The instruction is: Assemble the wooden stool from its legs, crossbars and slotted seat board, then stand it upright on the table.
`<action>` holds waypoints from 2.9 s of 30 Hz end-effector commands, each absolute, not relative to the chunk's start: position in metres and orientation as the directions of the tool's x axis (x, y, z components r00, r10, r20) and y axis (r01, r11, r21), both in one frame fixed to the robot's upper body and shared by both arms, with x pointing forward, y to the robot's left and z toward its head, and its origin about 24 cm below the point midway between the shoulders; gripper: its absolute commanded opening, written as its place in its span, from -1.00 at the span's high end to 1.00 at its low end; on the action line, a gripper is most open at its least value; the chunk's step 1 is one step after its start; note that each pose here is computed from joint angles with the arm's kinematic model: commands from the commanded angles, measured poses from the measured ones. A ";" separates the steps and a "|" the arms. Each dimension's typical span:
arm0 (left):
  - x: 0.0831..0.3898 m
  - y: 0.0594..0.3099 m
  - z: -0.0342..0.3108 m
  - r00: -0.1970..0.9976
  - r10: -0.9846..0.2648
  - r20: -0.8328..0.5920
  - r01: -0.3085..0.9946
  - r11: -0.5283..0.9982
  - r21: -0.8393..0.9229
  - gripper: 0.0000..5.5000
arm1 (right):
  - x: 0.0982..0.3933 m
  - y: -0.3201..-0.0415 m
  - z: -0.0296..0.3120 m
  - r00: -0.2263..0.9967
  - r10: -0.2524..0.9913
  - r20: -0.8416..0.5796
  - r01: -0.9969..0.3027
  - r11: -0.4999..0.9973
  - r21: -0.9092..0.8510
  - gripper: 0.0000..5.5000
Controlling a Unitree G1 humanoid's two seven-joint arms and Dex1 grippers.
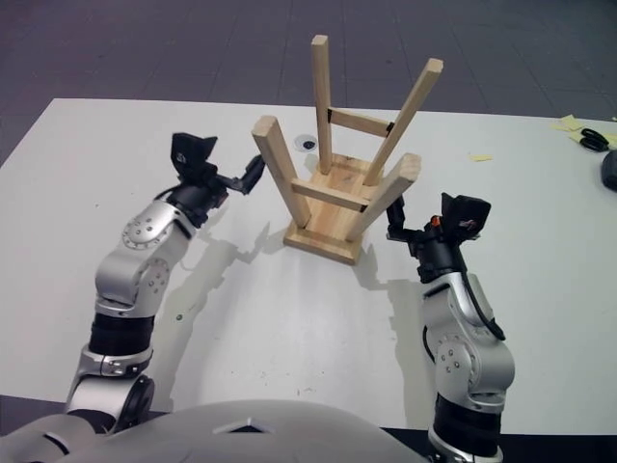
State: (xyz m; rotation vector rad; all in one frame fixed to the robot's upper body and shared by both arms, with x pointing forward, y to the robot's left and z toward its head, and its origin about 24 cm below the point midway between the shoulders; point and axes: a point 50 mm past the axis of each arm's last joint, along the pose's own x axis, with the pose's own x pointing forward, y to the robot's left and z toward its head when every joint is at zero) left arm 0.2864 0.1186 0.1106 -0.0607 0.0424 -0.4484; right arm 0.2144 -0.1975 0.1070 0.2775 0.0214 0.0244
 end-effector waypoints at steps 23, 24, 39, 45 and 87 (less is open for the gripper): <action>0.241 0.083 0.081 0.574 -0.784 -0.237 0.781 0.611 -0.129 -0.96 | 0.215 -0.170 0.117 0.994 0.111 0.013 -0.111 0.993 -0.026 -0.96; 0.245 0.088 0.081 0.608 -0.758 -0.238 0.754 0.644 -0.127 -0.96 | 0.216 -0.174 0.115 0.995 0.097 0.004 -0.096 0.995 -0.032 -0.96; 0.248 0.135 0.151 0.552 -0.830 0.084 0.789 0.487 -0.374 -0.96 | 0.211 -0.214 0.110 0.978 -0.206 0.028 0.208 0.972 -0.113 -0.96; 0.272 0.155 0.164 0.652 -0.754 0.079 0.725 0.590 -0.355 -0.96 | 0.215 -0.207 0.106 0.990 -0.139 0.015 0.140 0.987 -0.081 -0.96; 0.297 0.189 0.232 0.794 -0.535 0.288 0.603 0.750 -0.272 -0.96 | 0.249 -0.148 0.102 0.586 0.793 -0.166 -0.810 0.580 -0.086 -0.96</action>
